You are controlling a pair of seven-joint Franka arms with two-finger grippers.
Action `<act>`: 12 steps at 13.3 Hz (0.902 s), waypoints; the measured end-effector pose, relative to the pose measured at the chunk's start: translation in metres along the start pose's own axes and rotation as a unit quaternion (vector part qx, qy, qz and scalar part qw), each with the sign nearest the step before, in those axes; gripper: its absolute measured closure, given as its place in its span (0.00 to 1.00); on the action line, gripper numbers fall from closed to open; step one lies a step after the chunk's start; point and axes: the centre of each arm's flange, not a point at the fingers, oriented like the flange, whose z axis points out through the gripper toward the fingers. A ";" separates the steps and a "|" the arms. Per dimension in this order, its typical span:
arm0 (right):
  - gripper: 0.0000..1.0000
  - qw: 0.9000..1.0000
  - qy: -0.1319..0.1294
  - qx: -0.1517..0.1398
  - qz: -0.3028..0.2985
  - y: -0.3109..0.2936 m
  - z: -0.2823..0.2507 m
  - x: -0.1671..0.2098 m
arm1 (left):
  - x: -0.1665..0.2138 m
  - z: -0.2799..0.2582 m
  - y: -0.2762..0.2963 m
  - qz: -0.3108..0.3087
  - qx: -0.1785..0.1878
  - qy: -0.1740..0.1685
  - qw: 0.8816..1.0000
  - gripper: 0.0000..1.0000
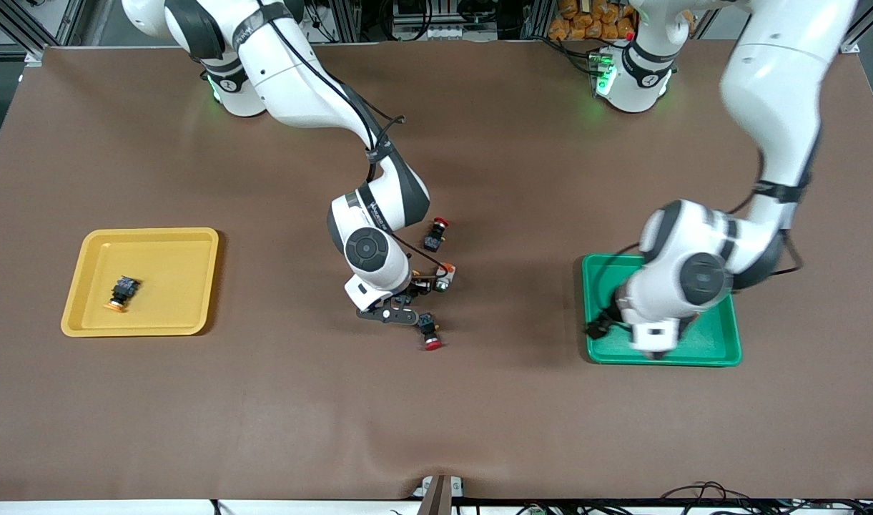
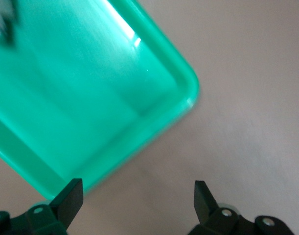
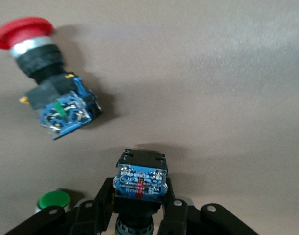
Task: Place green and yellow buttons in trays
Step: 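Release the green button in the tray while the right gripper grasps a yellow button, then place the yellow button in the yellow tray while the left gripper grasps a green button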
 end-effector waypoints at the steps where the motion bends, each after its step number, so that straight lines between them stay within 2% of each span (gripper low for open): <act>1: 0.57 1.000 0.000 -0.003 -0.010 0.002 -0.010 0.003 | -0.017 0.006 0.008 -0.002 0.002 -0.002 1.000 0.00; 6: 0.57 0.994 0.000 -0.033 -0.105 0.057 -0.113 0.040 | -0.046 0.014 0.025 -0.013 -0.009 -0.005 1.000 0.00; 8: 0.57 0.989 -0.018 -0.042 -0.137 0.091 -0.153 0.051 | -0.068 0.018 0.033 -0.014 -0.009 -0.005 1.000 0.00; 12: 0.57 0.984 -0.047 -0.029 -0.171 0.162 -0.205 0.071 | -0.100 0.028 0.045 -0.021 -0.019 -0.006 1.000 0.00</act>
